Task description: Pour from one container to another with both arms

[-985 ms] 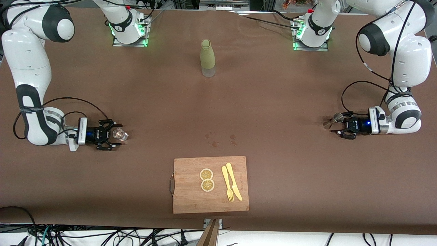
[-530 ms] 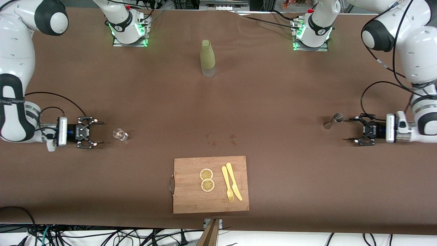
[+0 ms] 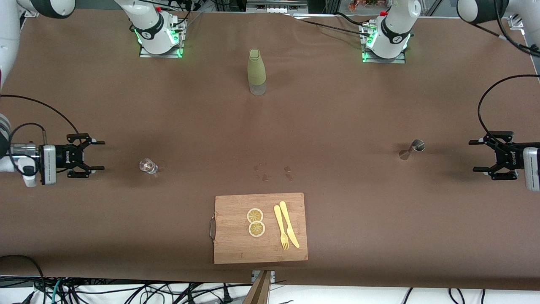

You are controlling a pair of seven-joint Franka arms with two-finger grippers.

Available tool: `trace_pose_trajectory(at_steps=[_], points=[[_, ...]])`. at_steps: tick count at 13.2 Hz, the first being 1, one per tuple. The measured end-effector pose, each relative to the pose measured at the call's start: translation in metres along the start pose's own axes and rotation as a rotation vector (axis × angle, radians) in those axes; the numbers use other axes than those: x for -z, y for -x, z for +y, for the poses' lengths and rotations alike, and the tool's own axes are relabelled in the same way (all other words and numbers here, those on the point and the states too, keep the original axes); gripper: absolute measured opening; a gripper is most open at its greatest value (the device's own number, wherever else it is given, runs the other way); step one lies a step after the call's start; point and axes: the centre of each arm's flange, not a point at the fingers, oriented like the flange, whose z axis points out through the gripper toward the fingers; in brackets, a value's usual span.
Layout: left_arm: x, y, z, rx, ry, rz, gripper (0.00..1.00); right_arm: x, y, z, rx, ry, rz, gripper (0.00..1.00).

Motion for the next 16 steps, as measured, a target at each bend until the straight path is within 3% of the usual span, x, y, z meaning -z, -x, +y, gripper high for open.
trace_pose_trajectory(at_steps=[3, 5, 7, 8, 11, 14, 16], points=[[0.020, -0.062, 0.062, 0.258, -0.122, -0.104, 1.00, 0.033, -0.056, -0.052, -0.185, 0.073, -0.130, 1.00], [0.037, -0.103, 0.115, 0.383, -0.292, -0.170, 1.00, 0.048, -0.085, -0.085, -0.285, 0.139, -0.215, 1.00], [0.049, -0.136, 0.165, 0.427, -0.477, -0.230, 1.00, 0.057, -0.108, -0.113, -0.376, 0.228, -0.320, 1.00], [0.046, -0.152, 0.185, 0.451, -0.535, -0.241, 1.00, 0.059, -0.120, -0.127, -0.426, 0.277, -0.374, 1.00], [0.023, -0.186, 0.215, 0.654, -0.589, -0.184, 1.00, 0.062, -0.155, -0.172, -0.584, 0.416, -0.466, 1.00], [0.011, -0.197, 0.224, 0.743, -0.596, -0.157, 1.00, 0.064, -0.165, -0.211, -0.774, 0.559, -0.494, 1.00], [0.014, -0.195, 0.223, 0.755, -0.600, -0.151, 1.00, 0.059, -0.162, -0.229, -0.853, 0.644, -0.480, 1.00]])
